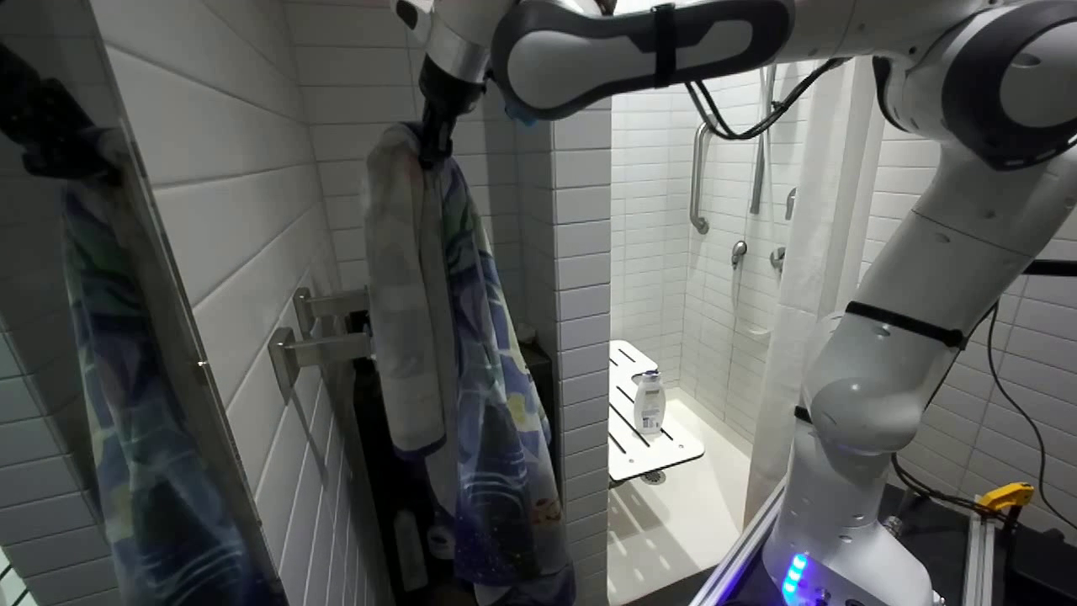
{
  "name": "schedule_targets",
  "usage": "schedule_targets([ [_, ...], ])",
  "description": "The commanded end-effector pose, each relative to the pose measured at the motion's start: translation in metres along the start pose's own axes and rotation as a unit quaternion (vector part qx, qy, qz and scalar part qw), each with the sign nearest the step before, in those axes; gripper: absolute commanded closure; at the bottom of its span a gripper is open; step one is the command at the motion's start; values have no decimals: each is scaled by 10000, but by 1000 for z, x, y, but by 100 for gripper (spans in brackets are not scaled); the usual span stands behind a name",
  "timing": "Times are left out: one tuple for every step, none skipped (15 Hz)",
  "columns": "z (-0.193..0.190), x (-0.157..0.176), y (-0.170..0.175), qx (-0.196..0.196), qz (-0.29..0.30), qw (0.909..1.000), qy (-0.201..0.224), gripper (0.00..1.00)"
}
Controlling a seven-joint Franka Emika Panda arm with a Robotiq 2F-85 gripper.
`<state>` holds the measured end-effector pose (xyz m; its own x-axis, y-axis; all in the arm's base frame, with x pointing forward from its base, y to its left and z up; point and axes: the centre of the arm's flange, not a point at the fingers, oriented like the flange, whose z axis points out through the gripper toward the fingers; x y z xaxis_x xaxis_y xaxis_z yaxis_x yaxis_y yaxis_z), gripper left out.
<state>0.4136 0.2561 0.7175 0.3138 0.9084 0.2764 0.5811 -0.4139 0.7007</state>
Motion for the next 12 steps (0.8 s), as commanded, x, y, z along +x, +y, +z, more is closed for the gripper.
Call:
schedule_targets([
  [0,14,0,137,-226,9993,252,97],
  [0,16,-2,187,-270,9991,284,97],
  [0,20,-4,195,-324,9988,302,97],
  [-1,22,-6,197,-359,9986,319,97],
  [-2,22,-6,223,-369,9985,350,97],
  [-4,24,-6,228,-384,9983,382,97],
  [-8,28,-7,215,-433,9980,405,97],
  [-12,32,-8,201,-486,9976,439,97],
  [-16,37,-10,189,-541,9972,490,97],
  [-20,45,-12,182,-608,9966,531,97],
  [-23,53,-16,205,-706,9956,575,97],
  [-26,61,-20,235,-801,9946,616,97],
])
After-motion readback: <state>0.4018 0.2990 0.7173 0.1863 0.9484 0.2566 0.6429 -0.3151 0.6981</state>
